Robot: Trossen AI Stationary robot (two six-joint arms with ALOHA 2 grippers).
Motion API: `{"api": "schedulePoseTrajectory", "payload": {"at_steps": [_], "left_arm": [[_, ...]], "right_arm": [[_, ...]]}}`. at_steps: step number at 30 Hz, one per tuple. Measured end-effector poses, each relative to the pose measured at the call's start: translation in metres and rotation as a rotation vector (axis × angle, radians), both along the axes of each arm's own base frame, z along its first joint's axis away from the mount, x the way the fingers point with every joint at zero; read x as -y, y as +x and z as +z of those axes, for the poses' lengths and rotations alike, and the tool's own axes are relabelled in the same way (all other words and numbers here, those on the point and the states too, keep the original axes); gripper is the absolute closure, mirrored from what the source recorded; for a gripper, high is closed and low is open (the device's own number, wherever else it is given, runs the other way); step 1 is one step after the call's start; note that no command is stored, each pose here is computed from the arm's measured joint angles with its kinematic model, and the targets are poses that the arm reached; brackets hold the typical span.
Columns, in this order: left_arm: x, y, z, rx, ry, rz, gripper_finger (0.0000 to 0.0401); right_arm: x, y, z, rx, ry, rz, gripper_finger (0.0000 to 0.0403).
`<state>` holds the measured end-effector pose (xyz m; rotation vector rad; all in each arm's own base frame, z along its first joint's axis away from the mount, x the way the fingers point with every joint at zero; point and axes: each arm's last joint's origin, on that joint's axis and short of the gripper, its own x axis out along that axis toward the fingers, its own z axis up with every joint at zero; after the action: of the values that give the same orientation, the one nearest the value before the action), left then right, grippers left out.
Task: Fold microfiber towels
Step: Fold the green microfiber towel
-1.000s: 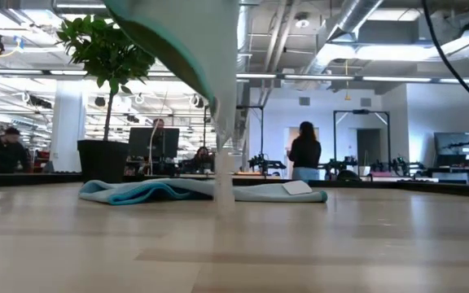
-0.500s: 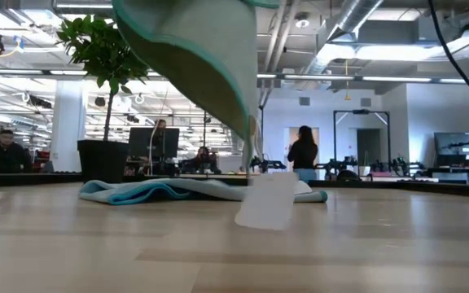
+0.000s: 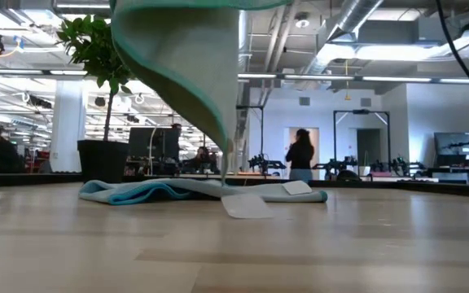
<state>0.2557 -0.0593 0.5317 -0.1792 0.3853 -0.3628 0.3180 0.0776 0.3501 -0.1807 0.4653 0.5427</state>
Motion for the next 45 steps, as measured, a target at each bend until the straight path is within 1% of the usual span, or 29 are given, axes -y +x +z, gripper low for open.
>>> {"api": "schedulePoseTrajectory", "payload": {"at_steps": [7, 11, 15, 18, 23, 25, 28, 30, 33, 36, 39, 40, 43, 45], "left_arm": [[-0.001, 0.0, 0.0, 0.008, 0.026, 0.014, 0.0401], [-0.001, 0.0, 0.0, 0.013, 0.034, 0.011, 0.0401], [-0.001, 0.001, 0.0, 0.017, 0.038, 0.01, 0.0401], [-0.001, 0.001, 0.002, 0.047, 0.066, 0.006, 0.0401], [-0.001, 0.002, 0.003, 0.068, 0.095, 0.01, 0.0401], [-0.001, 0.002, 0.003, 0.072, 0.099, 0.009, 0.0401], [-0.001, 0.002, 0.003, 0.078, 0.118, 0.02, 0.0401], [-0.003, 0.002, 0.003, 0.081, 0.139, 0.059, 0.0401], [-0.004, 0.003, 0.003, 0.086, 0.168, 0.095, 0.0401], [-0.004, 0.003, 0.003, 0.09, 0.179, 0.097, 0.0401], [-0.004, 0.003, 0.003, 0.091, 0.184, 0.11, 0.0401], [-0.004, 0.003, 0.003, 0.091, 0.186, 0.116, 0.0401], [-0.005, 0.002, 0.004, 0.093, 0.188, 0.124, 0.0401], [-0.005, 0.0, 0.004, 0.097, 0.187, 0.125, 0.0401]], "right_arm": [[-0.001, -0.002, -0.003, -0.044, 0.013, -0.009, 0.0244], [-0.001, 0.0, -0.001, -0.019, 0.012, -0.023, 0.0244], [0.003, 0.004, -0.001, -0.01, 0.015, -0.092, 0.0244], [0.003, 0.005, 0.002, 0.024, 0.029, -0.091, 0.0244], [0.0, 0.009, -0.002, 0.01, 0.044, -0.085, 0.0244], [0.0, 0.015, -0.005, 0.018, 0.047, -0.087, 0.0244], [-0.001, 0.019, -0.016, -0.03, 0.035, -0.088, 0.0244], [-0.005, 0.025, -0.017, -0.005, 0.049, -0.068, 0.0244], [-0.009, 0.024, -0.026, -0.071, 0.056, -0.055, 0.0244], [-0.012, 0.025, -0.033, -0.118, 0.049, -0.052, 0.0244], [-0.014, 0.028, -0.037, -0.129, 0.047, -0.05, 0.0244], [-0.015, 0.026, -0.04, -0.157, 0.039, -0.049, 0.0244], [-0.016, 0.027, -0.04, -0.161, 0.044, -0.052, 0.0244], [-0.016, 0.024, -0.041, -0.19, 0.05, -0.072, 0.0245]]}}
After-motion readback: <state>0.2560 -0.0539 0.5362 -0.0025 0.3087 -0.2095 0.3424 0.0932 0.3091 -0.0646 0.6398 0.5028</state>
